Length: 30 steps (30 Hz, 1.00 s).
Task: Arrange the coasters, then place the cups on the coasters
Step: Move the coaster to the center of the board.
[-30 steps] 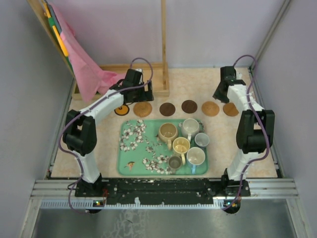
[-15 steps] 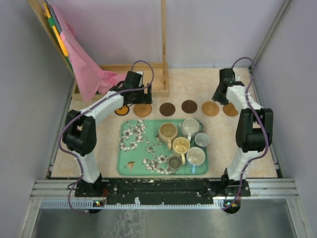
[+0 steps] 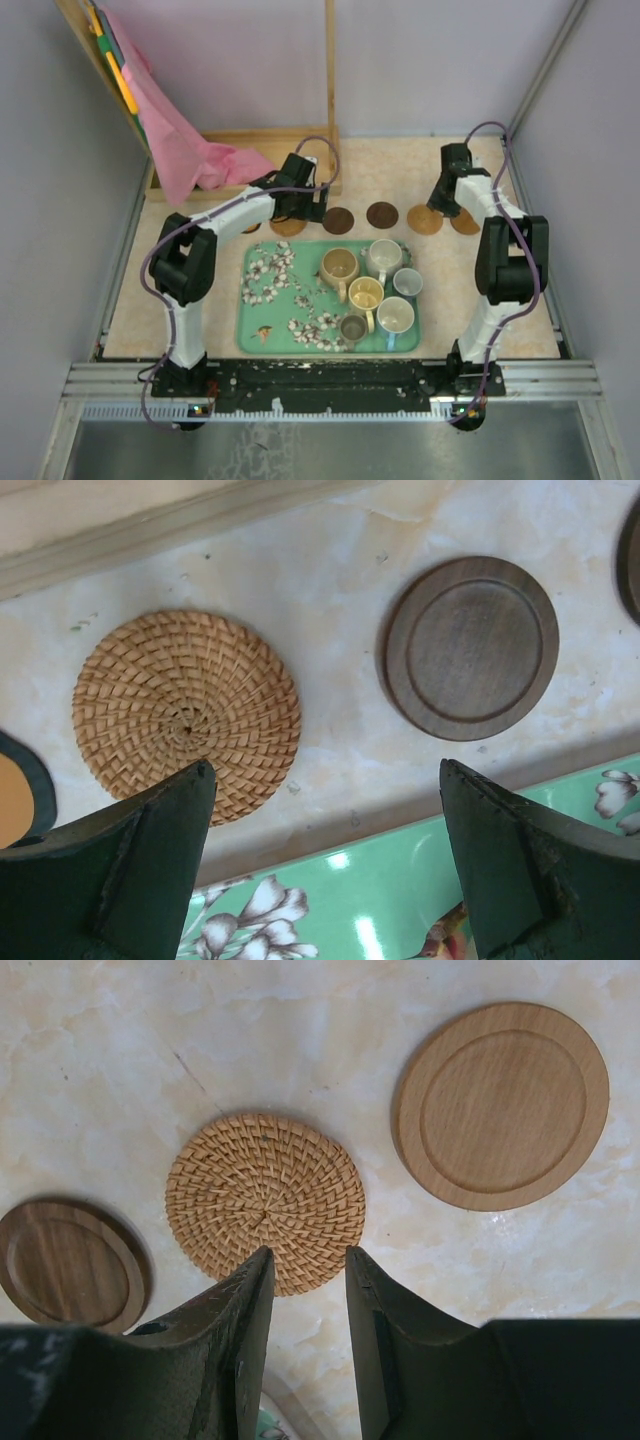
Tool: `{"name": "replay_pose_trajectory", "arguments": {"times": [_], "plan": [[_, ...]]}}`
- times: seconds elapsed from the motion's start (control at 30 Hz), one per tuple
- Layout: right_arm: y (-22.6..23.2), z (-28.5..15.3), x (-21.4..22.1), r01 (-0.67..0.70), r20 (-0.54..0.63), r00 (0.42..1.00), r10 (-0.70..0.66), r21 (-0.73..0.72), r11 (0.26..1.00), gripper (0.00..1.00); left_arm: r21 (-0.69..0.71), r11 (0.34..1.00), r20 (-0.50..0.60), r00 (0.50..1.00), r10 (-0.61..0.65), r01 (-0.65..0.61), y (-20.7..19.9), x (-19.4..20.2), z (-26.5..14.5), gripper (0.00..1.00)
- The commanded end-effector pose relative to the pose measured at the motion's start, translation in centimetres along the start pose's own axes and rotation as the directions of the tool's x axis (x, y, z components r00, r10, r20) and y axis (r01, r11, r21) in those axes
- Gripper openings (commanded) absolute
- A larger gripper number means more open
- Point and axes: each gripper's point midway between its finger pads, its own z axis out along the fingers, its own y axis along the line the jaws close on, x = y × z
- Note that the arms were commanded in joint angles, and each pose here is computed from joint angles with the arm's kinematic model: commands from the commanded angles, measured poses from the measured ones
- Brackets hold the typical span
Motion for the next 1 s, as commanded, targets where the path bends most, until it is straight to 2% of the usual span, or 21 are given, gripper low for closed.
{"name": "replay_pose_trajectory", "arguments": {"times": [0.0, 0.3, 0.4, 0.6, 0.67, 0.97], "plan": [[0.7, -0.3, -1.3, 0.002, 0.04, 0.999, -0.002, -0.018, 1.0, 0.36, 0.002, 0.997, 0.045, 0.996, 0.074, -0.074, -1.5, -1.8, 0.1, 0.97], [0.9, -0.7, -0.3, -0.013, 0.022, 1.0, 0.014, -0.033, 0.999, 0.36, 0.083, 0.988, 0.059, 0.99, 0.126, -0.131, -5.3, -2.1, 1.5, 0.92], [0.9, -0.9, 0.0, -0.011, 0.018, 1.0, 0.012, -0.03, 0.999, 0.36, 0.102, 0.982, 0.075, 0.986, 0.152, -0.159, -6.4, -2.1, 1.9, 0.83], [0.7, -1.3, 0.0, -0.003, 0.018, 1.0, 0.004, -0.02, 1.0, 0.36, 0.127, 0.974, 0.091, 0.981, 0.174, -0.185, -8.0, -1.9, 2.6, 0.8], [0.6, -1.4, 0.2, -0.003, 0.016, 1.0, 0.003, -0.018, 1.0, 0.36, 0.136, 0.972, 0.094, 0.979, 0.18, -0.192, -8.5, -1.7, 2.7, 0.75], [0.0, -1.8, 0.5, 0.005, 0.015, 1.0, -0.005, -0.003, 1.0, 0.36, 0.158, 0.964, 0.101, 0.974, 0.202, -0.216, -10.4, -0.6, 3.8, 0.68]]}}
